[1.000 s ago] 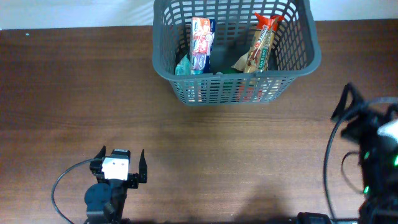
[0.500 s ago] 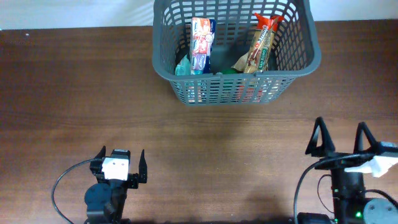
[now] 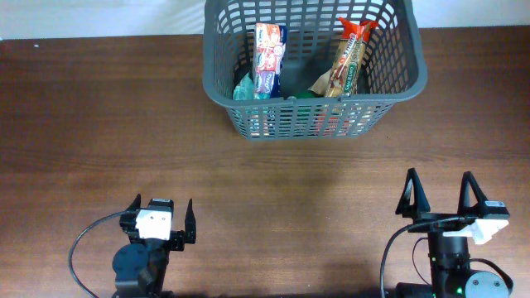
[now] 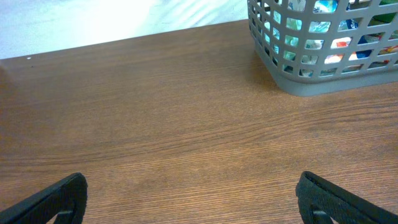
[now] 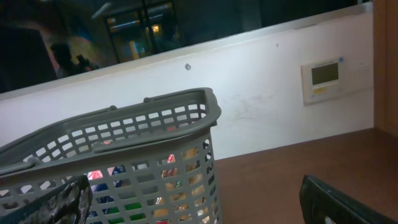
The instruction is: Pack container
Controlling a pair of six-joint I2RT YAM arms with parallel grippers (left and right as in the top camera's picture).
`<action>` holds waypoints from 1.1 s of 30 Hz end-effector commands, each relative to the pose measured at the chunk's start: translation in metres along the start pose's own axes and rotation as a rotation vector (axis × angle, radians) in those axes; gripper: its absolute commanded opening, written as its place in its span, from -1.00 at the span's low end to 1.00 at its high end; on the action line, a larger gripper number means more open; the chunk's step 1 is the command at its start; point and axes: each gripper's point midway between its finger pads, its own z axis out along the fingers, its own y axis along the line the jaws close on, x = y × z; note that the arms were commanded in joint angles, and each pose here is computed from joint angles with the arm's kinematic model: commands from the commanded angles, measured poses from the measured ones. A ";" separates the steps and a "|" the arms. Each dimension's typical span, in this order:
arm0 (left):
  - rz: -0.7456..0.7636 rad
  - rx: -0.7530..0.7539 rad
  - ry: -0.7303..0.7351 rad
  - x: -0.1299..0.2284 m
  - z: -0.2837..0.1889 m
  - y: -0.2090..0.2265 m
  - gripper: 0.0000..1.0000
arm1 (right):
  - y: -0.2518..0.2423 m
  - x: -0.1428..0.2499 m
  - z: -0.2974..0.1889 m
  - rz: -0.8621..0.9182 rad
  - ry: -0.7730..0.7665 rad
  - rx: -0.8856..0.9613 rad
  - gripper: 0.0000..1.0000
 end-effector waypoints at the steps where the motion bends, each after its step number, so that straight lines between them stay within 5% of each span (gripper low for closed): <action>1: 0.015 -0.013 -0.001 0.001 0.000 0.002 0.99 | 0.007 0.001 -0.001 -0.005 -0.002 -0.040 0.98; 10: 0.015 -0.013 -0.001 0.001 0.000 0.002 0.98 | 0.014 0.001 0.003 -0.131 -0.053 -0.088 0.98; 33: 0.015 -0.013 0.000 0.001 0.000 0.002 0.99 | 0.001 0.080 0.019 -0.125 0.041 -0.108 0.98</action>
